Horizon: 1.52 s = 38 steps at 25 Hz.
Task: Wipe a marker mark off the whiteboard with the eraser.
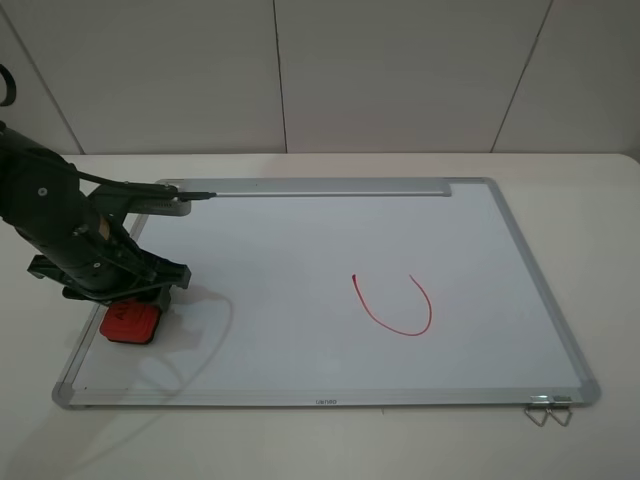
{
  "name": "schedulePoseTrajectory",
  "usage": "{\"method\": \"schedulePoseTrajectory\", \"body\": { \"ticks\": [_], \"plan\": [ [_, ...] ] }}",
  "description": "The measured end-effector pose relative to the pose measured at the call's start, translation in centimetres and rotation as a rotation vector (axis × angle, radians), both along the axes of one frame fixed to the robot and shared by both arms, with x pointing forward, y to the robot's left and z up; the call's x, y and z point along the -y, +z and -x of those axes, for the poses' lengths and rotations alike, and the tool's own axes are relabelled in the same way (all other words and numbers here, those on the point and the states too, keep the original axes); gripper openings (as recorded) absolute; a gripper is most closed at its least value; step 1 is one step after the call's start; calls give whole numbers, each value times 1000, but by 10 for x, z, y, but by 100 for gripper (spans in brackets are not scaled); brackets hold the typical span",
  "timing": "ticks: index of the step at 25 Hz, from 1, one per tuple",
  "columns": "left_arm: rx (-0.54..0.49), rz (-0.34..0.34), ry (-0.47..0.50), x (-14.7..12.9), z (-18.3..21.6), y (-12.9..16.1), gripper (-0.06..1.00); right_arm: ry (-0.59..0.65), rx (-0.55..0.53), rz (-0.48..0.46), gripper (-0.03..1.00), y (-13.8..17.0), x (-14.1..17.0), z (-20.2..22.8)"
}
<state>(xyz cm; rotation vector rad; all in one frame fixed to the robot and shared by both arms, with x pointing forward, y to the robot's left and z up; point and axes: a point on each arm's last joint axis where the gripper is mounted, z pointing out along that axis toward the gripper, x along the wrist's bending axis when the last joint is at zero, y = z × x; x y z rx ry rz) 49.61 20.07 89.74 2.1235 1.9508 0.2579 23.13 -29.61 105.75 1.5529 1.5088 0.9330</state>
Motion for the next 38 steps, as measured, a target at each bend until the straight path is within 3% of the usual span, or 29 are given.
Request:
{"method": "schedulePoseTrajectory", "body": {
  "ticks": [6,11,16,20,25,31,35,38],
  "plan": [
    [28,16,-4,1,-2,1,66,0,0,0,71,0,0,0],
    [51,25,-4,1,-2,8,67,0,0,0,71,0,0,0],
    [138,39,-23,-2,4,42,68,0,0,0,71,0,0,0],
    [213,10,-70,-17,19,83,68,0,0,0,71,0,0,0],
    [346,-26,-83,-42,57,141,69,0,0,0,71,0,0,0],
    [544,2,-46,-71,129,195,70,0,0,0,71,0,0,0],
    [625,22,-11,-91,179,209,71,0,0,0,71,0,0,0],
    [619,19,12,-103,209,208,76,0,0,0,71,0,0,0]
  ]
}}
